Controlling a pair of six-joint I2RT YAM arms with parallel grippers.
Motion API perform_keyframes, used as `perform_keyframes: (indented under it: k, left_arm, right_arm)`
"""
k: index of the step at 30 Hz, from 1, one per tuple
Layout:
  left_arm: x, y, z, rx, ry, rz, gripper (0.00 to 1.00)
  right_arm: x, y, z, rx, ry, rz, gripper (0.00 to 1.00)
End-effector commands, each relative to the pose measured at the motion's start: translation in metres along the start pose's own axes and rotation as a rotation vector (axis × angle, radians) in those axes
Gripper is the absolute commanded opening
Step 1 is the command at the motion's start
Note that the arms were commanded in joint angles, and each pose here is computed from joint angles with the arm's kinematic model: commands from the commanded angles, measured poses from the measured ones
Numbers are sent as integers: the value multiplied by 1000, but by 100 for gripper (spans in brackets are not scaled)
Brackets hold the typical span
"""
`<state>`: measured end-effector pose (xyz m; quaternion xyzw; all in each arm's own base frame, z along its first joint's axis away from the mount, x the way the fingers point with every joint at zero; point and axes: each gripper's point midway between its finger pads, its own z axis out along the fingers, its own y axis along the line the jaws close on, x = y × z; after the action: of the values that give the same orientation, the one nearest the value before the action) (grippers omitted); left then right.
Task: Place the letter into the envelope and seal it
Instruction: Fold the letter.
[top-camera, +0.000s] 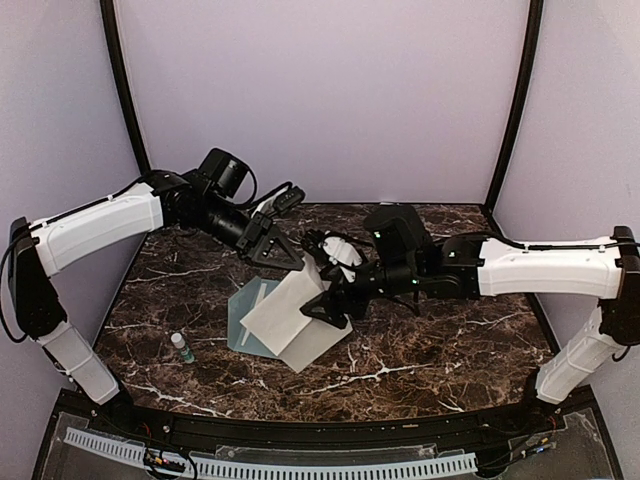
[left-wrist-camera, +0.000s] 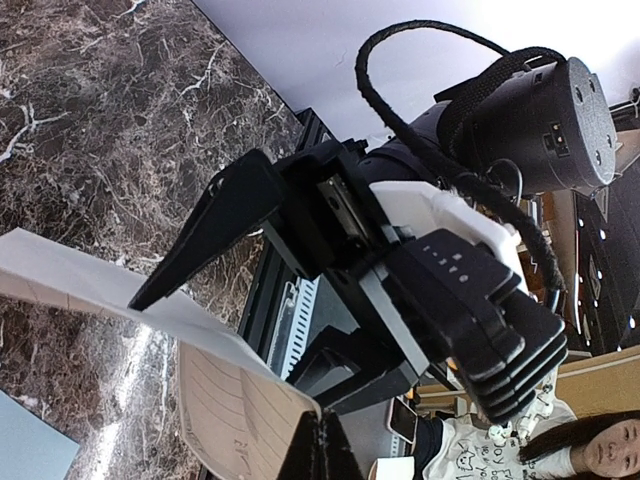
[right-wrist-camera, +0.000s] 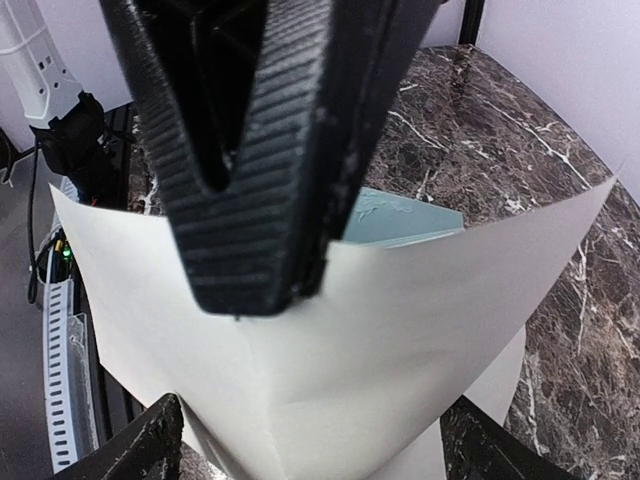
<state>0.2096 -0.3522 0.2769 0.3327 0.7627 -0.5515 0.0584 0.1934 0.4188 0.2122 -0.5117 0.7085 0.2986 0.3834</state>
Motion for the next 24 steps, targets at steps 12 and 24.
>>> perform_keyframes:
  k: [12,24]
  left_arm:
    - [6,-18,-9,47,25,62,0]
    - [3,-3,-11,-72,22,101,0]
  right_arm:
    - [-24,36,2,-209,-72,-25,49]
    - [-21,37,-1,-213,-66,21,8]
